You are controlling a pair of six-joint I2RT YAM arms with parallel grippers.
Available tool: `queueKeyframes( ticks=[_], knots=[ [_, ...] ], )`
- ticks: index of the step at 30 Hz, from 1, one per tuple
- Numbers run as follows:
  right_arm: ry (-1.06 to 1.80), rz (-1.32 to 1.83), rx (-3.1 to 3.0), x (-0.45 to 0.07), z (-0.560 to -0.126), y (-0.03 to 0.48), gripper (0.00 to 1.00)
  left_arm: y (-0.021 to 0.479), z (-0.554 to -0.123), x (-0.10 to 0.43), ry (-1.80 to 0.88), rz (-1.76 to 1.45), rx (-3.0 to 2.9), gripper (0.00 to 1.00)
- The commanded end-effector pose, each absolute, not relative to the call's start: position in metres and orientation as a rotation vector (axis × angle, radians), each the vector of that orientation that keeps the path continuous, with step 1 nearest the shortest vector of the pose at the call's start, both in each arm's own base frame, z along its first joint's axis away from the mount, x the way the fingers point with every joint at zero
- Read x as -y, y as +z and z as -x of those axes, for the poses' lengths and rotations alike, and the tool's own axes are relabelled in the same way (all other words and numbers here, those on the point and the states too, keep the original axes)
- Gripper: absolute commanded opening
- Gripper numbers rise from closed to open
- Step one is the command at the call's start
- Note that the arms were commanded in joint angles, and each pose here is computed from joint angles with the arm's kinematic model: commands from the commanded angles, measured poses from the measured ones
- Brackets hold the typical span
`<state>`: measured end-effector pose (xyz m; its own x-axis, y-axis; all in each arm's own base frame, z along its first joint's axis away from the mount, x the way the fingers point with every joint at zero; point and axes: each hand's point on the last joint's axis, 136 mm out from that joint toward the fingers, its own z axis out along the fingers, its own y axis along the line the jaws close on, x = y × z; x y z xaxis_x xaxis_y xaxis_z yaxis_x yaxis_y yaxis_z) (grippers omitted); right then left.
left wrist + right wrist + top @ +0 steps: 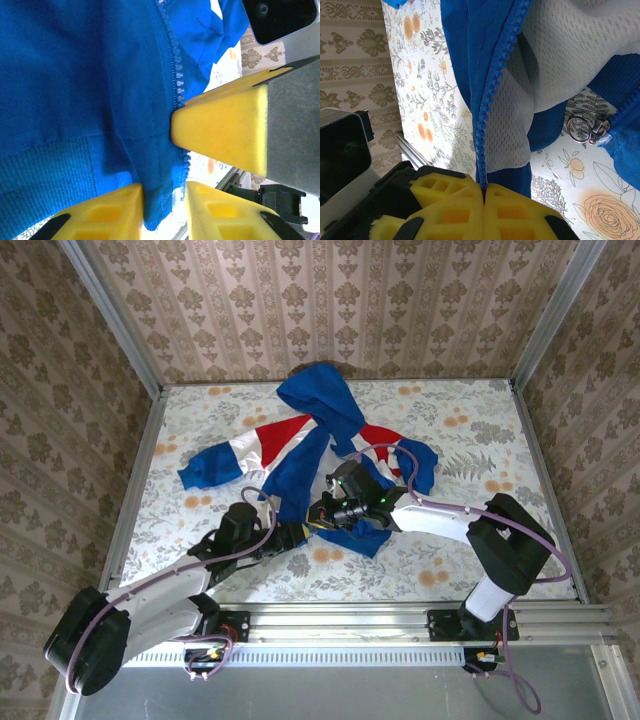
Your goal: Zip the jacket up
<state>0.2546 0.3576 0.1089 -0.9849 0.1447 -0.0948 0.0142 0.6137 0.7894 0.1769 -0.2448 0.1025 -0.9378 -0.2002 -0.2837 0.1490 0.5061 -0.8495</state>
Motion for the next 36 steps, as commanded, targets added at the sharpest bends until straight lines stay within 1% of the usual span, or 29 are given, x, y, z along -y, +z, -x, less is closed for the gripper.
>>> queueKeyframes(
  ticks=[1, 7, 10, 14, 16, 21, 22, 24, 25, 27, 29, 31, 36],
  knots=[
    [1.346, -0.135, -2.684, -0.363, -0.253, 0.112, 0.00, 0.102, -0.177, 0.246, -1.426, 0.045, -2.394, 0.26],
    [1.349, -0.135, -2.684, -0.364, -0.254, 0.111, 0.00, 0.102, -0.176, 0.247, -1.441, 0.038, -2.391, 0.22],
    [1.350, -0.132, -2.687, -0.365, -0.253, 0.111, 0.00, 0.101, -0.176, 0.248, -1.442, 0.035, -2.392, 0.19],
    [1.349, -0.132, -2.687, -0.364, -0.253, 0.111, 0.00, 0.101, -0.177, 0.248, -1.445, 0.033, -2.389, 0.08],
    [1.355, -0.127, -2.683, -0.365, -0.253, 0.112, 0.00, 0.101, -0.177, 0.248, -1.453, 0.030, -2.382, 0.01],
    [1.344, -0.127, -2.675, -0.364, -0.255, 0.114, 0.00, 0.102, -0.178, 0.247, -1.460, 0.025, -2.366, 0.00],
    [1.327, -0.124, -2.679, -0.362, -0.255, 0.114, 0.05, 0.101, -0.178, 0.246, -1.459, 0.026, -2.364, 0.00],
    [1.273, -0.122, -2.694, -0.355, -0.255, 0.112, 0.21, 0.100, -0.179, 0.243, -1.457, 0.040, -2.362, 0.00],
    [1.234, -0.117, -2.702, -0.350, -0.255, 0.110, 0.28, 0.100, -0.180, 0.241, -1.456, 0.045, -2.355, 0.00],
    [1.153, -0.116, -2.716, -0.338, -0.257, 0.107, 0.36, 0.099, -0.180, 0.238, -1.450, 0.053, -2.352, 0.00],
    [1.075, -0.111, -2.727, -0.328, -0.257, 0.103, 0.42, 0.101, -0.182, 0.235, -1.441, 0.054, -2.343, 0.00],
    [1.003, -0.108, -2.744, -0.319, -0.256, 0.098, 0.45, 0.101, -0.183, 0.231, -1.423, 0.057, -2.336, 0.00],
    [0.847, -0.126, -2.801, -0.302, -0.252, 0.076, 0.47, 0.101, -0.188, 0.223, -1.378, 0.065, -2.325, 0.00]
  ],
)
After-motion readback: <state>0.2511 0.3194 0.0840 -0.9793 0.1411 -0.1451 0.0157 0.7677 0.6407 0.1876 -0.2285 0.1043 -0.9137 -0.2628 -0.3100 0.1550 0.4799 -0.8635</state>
